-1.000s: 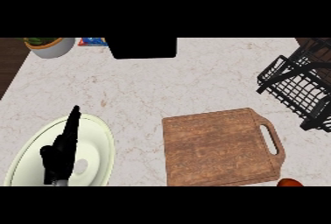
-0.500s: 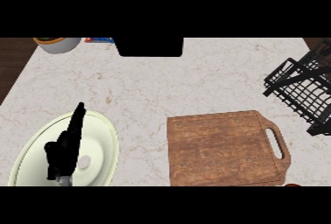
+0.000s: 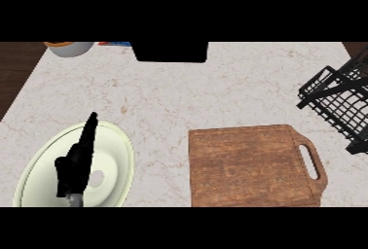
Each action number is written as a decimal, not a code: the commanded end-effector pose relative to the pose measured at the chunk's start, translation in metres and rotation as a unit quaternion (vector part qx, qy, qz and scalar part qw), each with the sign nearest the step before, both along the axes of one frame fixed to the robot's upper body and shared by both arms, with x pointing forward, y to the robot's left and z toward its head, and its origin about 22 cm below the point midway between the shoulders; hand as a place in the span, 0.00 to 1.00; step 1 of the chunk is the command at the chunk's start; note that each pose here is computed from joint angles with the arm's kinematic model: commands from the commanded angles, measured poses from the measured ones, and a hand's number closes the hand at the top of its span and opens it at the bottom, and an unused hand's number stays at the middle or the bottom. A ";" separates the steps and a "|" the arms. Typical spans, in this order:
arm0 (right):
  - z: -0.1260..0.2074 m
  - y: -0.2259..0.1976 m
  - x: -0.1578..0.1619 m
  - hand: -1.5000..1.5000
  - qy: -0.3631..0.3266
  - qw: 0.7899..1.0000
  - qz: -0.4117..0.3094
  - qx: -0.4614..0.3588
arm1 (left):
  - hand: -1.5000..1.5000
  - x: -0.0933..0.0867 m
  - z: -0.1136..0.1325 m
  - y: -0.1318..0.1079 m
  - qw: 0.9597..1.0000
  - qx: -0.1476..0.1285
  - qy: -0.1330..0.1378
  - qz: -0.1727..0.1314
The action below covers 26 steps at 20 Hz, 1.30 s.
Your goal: Pick the bell pepper from the cutting board and place it in the tiered basket
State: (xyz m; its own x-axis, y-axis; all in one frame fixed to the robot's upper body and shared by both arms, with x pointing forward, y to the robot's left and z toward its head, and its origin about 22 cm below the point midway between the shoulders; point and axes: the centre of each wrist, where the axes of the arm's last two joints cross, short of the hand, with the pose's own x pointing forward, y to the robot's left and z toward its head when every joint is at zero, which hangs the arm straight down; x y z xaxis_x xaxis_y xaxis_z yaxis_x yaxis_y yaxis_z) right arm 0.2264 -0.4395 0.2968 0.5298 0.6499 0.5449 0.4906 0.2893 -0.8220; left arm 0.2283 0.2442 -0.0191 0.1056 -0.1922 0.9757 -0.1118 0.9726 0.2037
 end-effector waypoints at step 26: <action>-0.108 -0.026 0.112 0.00 -0.159 0.954 0.032 0.251 | 0.50 -0.019 -0.034 -0.004 0.997 -0.012 0.077 0.015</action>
